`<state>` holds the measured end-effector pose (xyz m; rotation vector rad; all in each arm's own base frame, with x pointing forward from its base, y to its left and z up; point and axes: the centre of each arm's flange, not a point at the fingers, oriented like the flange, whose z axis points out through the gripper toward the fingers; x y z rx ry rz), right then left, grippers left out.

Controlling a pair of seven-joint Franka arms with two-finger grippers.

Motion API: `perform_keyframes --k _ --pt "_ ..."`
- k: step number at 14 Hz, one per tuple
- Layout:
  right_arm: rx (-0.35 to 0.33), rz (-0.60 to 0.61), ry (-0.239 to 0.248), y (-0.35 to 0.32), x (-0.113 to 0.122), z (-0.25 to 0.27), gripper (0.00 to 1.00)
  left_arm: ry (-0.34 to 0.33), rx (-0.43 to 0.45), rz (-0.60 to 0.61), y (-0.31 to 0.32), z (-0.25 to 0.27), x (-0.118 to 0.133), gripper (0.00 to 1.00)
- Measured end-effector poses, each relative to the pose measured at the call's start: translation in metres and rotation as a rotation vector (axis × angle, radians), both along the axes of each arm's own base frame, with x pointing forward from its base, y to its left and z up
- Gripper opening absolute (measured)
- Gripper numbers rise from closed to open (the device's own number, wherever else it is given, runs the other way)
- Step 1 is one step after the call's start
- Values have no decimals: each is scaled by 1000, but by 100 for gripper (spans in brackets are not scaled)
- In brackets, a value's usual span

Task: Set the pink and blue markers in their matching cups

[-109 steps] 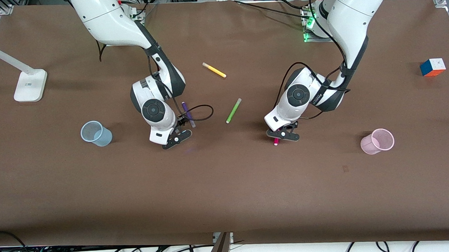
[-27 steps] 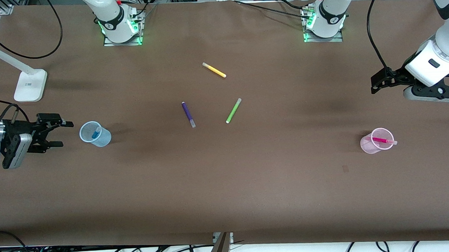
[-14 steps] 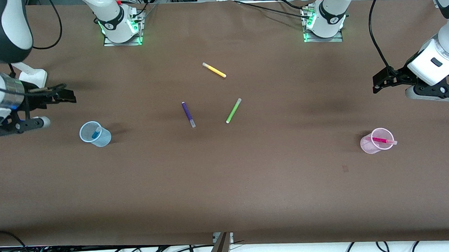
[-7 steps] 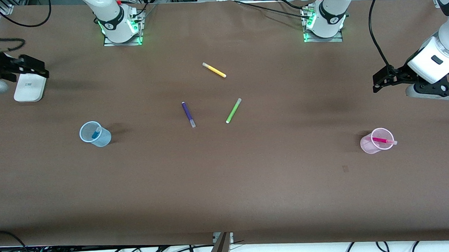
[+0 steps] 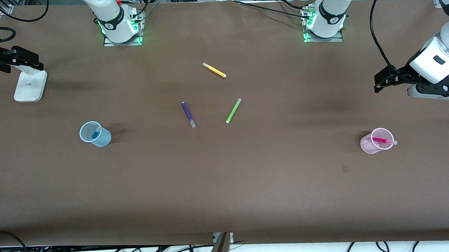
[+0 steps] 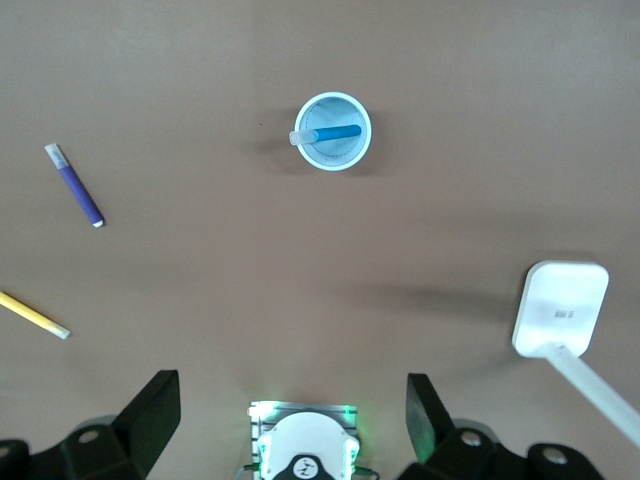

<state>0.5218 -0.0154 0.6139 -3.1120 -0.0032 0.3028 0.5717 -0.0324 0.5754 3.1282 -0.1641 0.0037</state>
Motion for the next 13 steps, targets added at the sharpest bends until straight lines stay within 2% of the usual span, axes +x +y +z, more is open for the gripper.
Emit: perform_keyframes --k 13 --pt "-5 -10 5 5 5 -3 100 17 0 -25 -14 -1 -3 100"
